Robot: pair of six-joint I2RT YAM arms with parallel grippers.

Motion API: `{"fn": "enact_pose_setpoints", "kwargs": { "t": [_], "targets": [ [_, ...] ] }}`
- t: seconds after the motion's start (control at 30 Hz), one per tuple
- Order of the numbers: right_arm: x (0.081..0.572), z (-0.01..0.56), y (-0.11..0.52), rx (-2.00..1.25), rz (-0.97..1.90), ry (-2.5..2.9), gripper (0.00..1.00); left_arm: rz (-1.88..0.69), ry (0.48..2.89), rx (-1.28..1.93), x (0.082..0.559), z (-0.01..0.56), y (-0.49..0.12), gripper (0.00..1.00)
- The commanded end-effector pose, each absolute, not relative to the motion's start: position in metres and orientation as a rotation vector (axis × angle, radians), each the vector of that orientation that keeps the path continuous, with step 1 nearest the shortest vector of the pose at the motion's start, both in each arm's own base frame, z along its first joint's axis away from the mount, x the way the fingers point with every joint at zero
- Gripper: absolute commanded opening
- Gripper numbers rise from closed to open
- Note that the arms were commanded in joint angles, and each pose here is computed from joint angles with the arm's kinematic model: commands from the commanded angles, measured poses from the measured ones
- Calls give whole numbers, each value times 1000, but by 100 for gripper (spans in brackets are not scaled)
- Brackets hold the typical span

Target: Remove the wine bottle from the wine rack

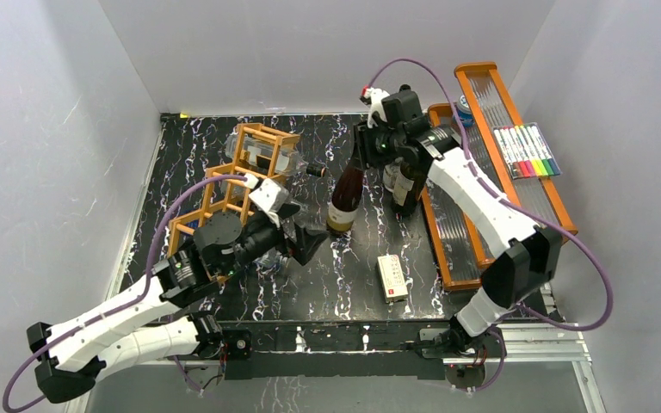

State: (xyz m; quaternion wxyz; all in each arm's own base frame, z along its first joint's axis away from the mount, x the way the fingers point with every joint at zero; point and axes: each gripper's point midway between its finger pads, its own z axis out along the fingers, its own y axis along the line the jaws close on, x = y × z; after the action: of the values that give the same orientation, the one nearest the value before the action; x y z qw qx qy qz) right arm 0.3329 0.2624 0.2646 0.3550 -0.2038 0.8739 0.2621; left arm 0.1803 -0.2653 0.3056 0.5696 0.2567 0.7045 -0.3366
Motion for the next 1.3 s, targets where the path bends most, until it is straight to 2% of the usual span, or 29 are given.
{"fn": "enact_pose_setpoints", "kwargs": {
  "t": [0.0,0.33,0.67,1.27],
  "targets": [
    [387,352,265,-469,515,1958,0,-762,1689,539,176,312,-243,98],
    [455,371,261,-385,287,1858,0,-776,1694,491,171,321,-230,98],
    [506,386,250,-286,231,1764,0,-789,1707,462,167,326,-224,98],
    [532,400,242,-257,216,1644,0,-763,1715,449,169,329,-218,98]
  ]
}}
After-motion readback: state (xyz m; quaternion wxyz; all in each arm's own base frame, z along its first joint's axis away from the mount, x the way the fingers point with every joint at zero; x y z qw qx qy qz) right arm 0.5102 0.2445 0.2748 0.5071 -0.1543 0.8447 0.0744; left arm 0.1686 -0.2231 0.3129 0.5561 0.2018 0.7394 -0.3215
